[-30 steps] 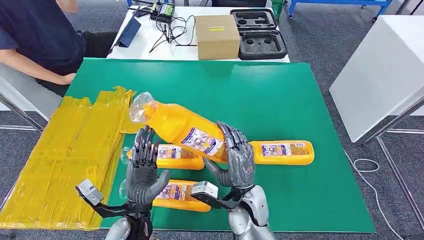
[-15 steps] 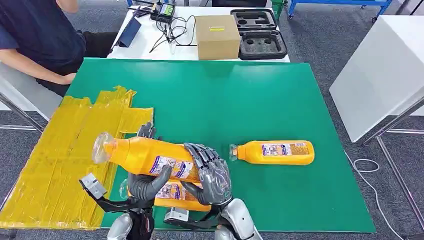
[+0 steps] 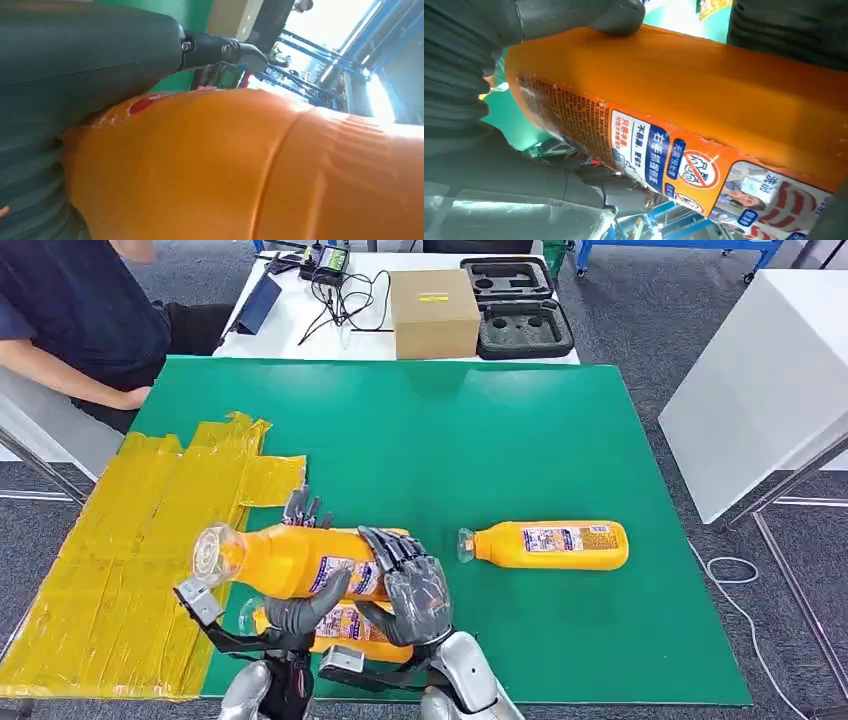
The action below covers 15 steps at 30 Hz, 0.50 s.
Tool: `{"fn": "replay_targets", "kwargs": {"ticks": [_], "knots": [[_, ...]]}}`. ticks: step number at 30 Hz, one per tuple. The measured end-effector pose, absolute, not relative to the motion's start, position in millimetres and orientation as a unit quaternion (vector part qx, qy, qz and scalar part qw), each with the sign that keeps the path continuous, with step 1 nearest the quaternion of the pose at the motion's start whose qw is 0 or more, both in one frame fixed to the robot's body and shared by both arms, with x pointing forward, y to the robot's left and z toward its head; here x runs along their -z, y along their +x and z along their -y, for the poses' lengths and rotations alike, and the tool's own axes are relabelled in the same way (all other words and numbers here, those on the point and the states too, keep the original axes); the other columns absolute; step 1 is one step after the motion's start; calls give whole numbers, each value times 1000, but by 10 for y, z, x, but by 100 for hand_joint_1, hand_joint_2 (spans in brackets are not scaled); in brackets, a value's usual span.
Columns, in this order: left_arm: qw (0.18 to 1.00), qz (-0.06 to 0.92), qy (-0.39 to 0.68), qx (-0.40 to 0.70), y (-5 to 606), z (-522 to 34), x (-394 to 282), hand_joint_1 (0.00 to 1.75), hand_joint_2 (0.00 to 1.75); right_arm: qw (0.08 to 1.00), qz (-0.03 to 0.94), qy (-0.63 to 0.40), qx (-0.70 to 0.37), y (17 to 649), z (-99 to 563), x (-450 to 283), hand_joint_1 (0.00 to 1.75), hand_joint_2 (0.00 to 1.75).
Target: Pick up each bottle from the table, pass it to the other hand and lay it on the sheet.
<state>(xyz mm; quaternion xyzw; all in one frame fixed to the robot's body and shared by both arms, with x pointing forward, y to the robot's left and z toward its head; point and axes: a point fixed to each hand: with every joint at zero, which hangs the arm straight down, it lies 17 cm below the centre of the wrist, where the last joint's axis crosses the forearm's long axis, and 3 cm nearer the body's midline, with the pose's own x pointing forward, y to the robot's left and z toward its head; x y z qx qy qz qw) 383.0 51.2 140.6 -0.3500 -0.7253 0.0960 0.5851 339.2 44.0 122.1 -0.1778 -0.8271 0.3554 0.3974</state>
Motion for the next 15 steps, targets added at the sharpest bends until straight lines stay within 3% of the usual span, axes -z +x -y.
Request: {"fn": "replay_targets", "kwargs": {"ticks": [1, 15], "knots": [[585, 723, -356, -95, 3832, -492, -1410, 175, 175, 398, 826, -179, -356, 3395, -436, -1217, 175, 175], [579, 704, -393, -122, 3939, -550, -1453, 175, 175, 415, 820, -183, -349, 3462, -441, -1230, 175, 175]]}}
